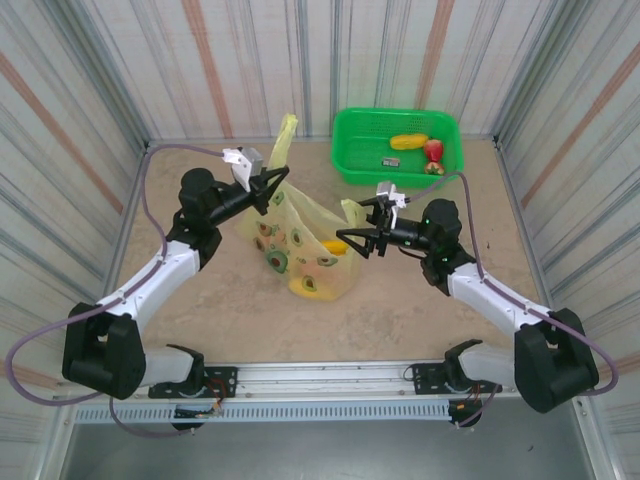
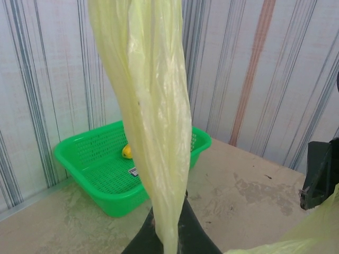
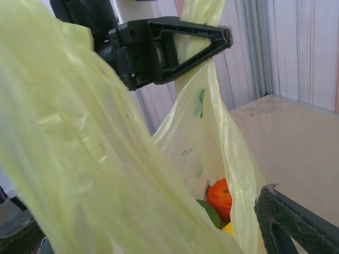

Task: Place the fake fruits into the plastic bag and tie a complex knot

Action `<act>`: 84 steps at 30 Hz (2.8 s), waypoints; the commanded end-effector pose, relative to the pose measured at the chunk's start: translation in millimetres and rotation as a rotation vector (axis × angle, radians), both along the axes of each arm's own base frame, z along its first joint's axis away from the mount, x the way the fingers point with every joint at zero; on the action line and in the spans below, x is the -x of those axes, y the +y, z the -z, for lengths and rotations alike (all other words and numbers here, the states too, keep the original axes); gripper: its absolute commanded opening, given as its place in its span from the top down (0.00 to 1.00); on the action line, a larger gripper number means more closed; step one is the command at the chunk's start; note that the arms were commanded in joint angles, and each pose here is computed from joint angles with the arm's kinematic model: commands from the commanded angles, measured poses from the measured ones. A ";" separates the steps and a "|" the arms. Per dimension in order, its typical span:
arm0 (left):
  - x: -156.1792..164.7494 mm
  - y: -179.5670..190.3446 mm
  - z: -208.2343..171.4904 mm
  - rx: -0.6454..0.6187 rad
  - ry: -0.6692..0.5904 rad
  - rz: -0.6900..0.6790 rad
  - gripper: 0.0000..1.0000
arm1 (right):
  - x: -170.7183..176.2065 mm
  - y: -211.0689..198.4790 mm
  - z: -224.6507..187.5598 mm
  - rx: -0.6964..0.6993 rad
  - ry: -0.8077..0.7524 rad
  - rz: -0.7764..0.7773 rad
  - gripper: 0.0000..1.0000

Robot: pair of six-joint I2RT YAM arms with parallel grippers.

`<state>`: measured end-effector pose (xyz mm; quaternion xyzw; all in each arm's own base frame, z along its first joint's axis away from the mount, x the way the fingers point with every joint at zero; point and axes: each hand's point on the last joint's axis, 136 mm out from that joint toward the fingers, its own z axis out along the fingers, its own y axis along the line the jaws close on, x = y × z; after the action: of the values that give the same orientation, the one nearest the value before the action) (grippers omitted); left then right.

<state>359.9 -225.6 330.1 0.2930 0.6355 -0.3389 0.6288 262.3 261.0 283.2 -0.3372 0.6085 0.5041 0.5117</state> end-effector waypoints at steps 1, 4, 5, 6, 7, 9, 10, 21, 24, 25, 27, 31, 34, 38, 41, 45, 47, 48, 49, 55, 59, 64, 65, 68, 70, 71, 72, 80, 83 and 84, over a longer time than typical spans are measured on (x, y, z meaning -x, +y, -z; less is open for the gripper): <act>1.8 0.2 -5.7 0.010 -0.023 0.017 1.00 | 9.3 -0.4 -3.3 -0.014 -0.023 0.002 0.17; 2.4 -0.7 -5.7 0.010 -0.023 0.024 1.00 | 5.9 -1.2 3.7 -0.004 -0.007 0.022 0.26; 2.9 -0.9 -6.2 0.012 -0.023 0.027 1.00 | 4.4 -1.6 3.8 -0.002 -0.008 0.029 0.32; 3.5 -1.3 -6.9 0.012 -0.024 0.031 1.00 | 3.2 -1.8 3.2 -0.001 -0.015 0.035 0.44; 4.4 -2.0 -7.1 0.013 -0.022 0.038 1.00 | 2.0 -2.4 0.2 -0.001 -0.028 0.044 0.59; 6.7 -4.0 -8.2 0.013 -0.022 0.054 1.00 | -2.0 -4.8 -5.9 0.018 -0.060 0.077 0.78; 7.5 -5.3 -8.3 0.013 -0.016 0.065 1.00 | -6.0 -6.4 -8.3 0.052 -0.074 0.102 0.91; 60.9 -66.7 -10.5 -0.151 0.141 0.286 1.00 | -34.7 -30.5 -42.3 0.363 -0.102 0.237 1.00; 66.4 -85.1 7.5 -0.266 0.227 0.249 1.00 | -31.5 -26.7 -43.9 0.407 -0.180 0.240 1.00; 67.9 -89.8 11.2 -0.289 0.266 0.254 1.00 | -30.4 -25.5 -43.8 0.418 -0.215 0.241 1.00; 68.5 -94.2 15.9 -0.283 0.349 0.279 1.00 | -32.4 -25.4 -43.2 0.440 -0.265 0.254 1.00; 69.0 -98.6 21.9 -0.242 0.398 0.320 1.00 | -37.1 -22.2 -38.4 0.472 -0.307 0.247 1.00; 61.0 -99.9 27.2 -0.211 0.447 0.325 1.00 | -33.0 -18.7 -38.7 0.439 -0.373 0.235 1.00; 47.7 -94.1 27.3 -0.141 0.518 0.338 1.00 | -33.4 -21.6 -36.2 0.427 -0.404 0.262 1.00; 45.7 -92.5 26.8 -0.122 0.523 0.335 1.00 | -28.4 -19.3 -34.6 0.413 -0.435 0.238 1.00; 47.5 -90.8 22.8 -0.107 0.496 0.329 1.00 | -32.9 -24.1 -29.1 0.431 -0.429 0.275 1.00; 51.7 -92.5 21.5 -0.114 0.488 0.347 1.00 | -34.2 -22.8 -27.4 0.430 -0.439 0.272 1.00; 54.1 -94.7 23.0 -0.122 0.492 0.361 1.00 | -35.7 -21.5 -27.0 0.434 -0.439 0.267 1.00; 55.9 -96.7 23.4 -0.125 0.495 0.374 1.00 | -36.6 -19.7 -27.9 0.437 -0.442 0.257 1.00; 72.1 -105.3 19.6 -0.125 0.486 0.465 1.00 | -44.7 -6.7 -23.0 0.506 -0.471 0.215 1.00; 74.0 -106.2 19.4 -0.125 0.487 0.476 1.00 | -42.1 3.1 -15.6 0.525 -0.483 0.185 1.00; 77.0 -109.0 19.0 -0.118 0.495 0.510 0.90 | -42.3 11.3 -10.1 0.562 -0.498 0.174 1.00; 77.0 -108.8 19.0 -0.118 0.493 0.511 0.88 | -42.1 11.9 -8.7 0.566 -0.498 0.172 1.00; 79.4 -109.2 17.6 -0.116 0.490 0.524 0.81 | -42.7 12.6 -7.4 0.573 -0.500 0.174 1.00; 80.2 -108.8 18.0 -0.119 0.488 0.528 0.75 | -43.7 12.8 -6.8 0.578 -0.501 0.177 1.00; 80.0 -108.2 17.4 -0.120 0.484 0.526 0.73 | -43.6 12.5 -7.7 0.578 -0.504 0.179 1.00; 80.0 -107.9 17.0 -0.120 0.481 0.524 0.71 | -43.4 12.7 -7.4 0.579 -0.503 0.178 1.00; 79.7 -107.8 16.6 -0.111 0.481 0.526 0.59 | -35.6 18.0 -8.8 0.570 -0.523 0.144 1.00; 79.9 -108.3 16.0 -0.104 0.481 0.531 0.57 | -30.7 22.9 -8.7 0.563 -0.533 0.122 1.00; 80.0 -108.2 15.8 -0.103 0.482 0.532 0.56 | -29.7 24.5 -8.5 0.563 -0.535 0.117 1.00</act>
<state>281.8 -332.5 303.0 0.3829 0.7007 -0.5085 0.3222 304.2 271.1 277.8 -0.5257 0.6167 0.1669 0.5617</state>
